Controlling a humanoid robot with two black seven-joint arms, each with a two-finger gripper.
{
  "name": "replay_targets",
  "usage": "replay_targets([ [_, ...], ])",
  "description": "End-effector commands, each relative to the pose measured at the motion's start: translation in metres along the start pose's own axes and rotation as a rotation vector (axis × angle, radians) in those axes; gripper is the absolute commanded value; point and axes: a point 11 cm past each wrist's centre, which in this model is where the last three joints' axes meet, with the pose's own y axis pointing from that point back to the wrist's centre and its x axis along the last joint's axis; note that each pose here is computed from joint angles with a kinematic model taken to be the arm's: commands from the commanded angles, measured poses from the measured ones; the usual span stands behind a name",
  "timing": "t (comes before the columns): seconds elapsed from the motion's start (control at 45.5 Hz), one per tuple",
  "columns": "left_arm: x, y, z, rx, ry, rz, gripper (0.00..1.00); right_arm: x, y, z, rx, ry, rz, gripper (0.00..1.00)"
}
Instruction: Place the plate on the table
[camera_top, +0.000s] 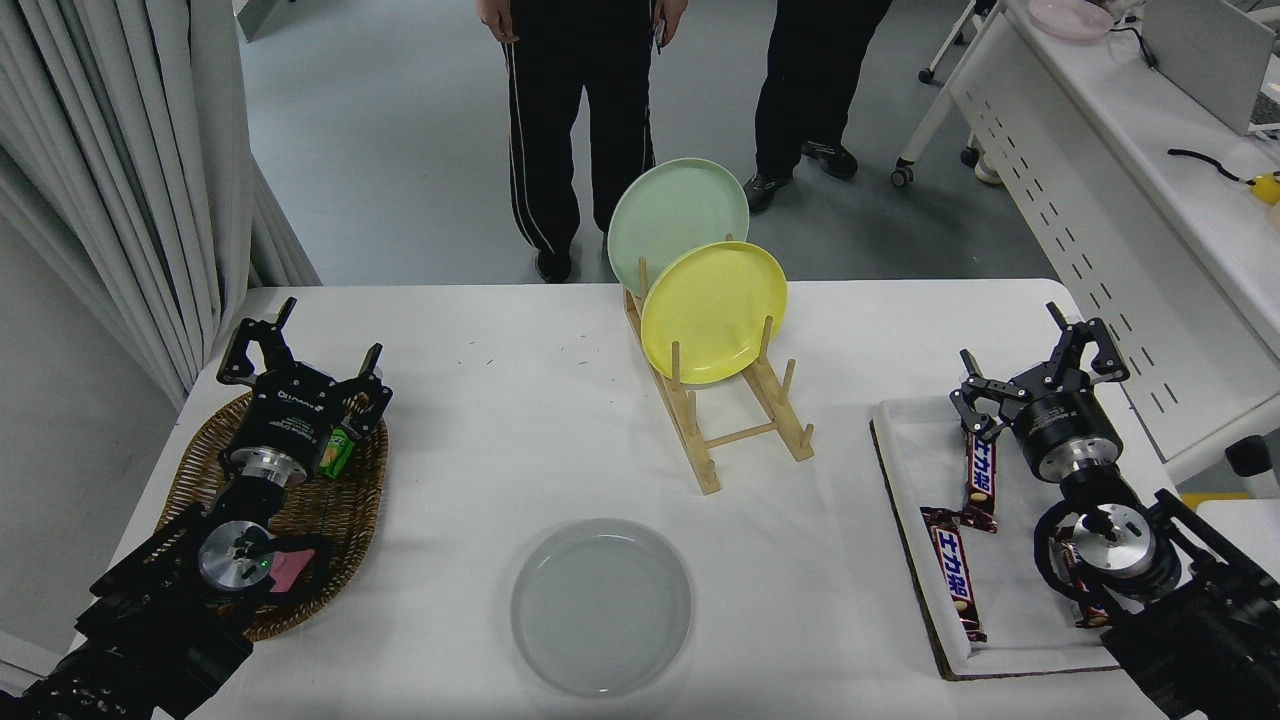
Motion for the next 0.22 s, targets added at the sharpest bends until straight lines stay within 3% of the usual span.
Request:
replay_targets([
  [0.0, 0.0, 0.0, 0.0, 0.0, 0.0, -0.001, 1.0, -0.008, -0.001, 0.012, -0.035, 0.015, -0.03, 0.99],
  [0.198, 0.0, 0.0, 0.0, -0.001, 0.0, 0.0, 1.0, -0.019, -0.007, 0.011, -0.029, 0.009, -0.043, 0.99],
])
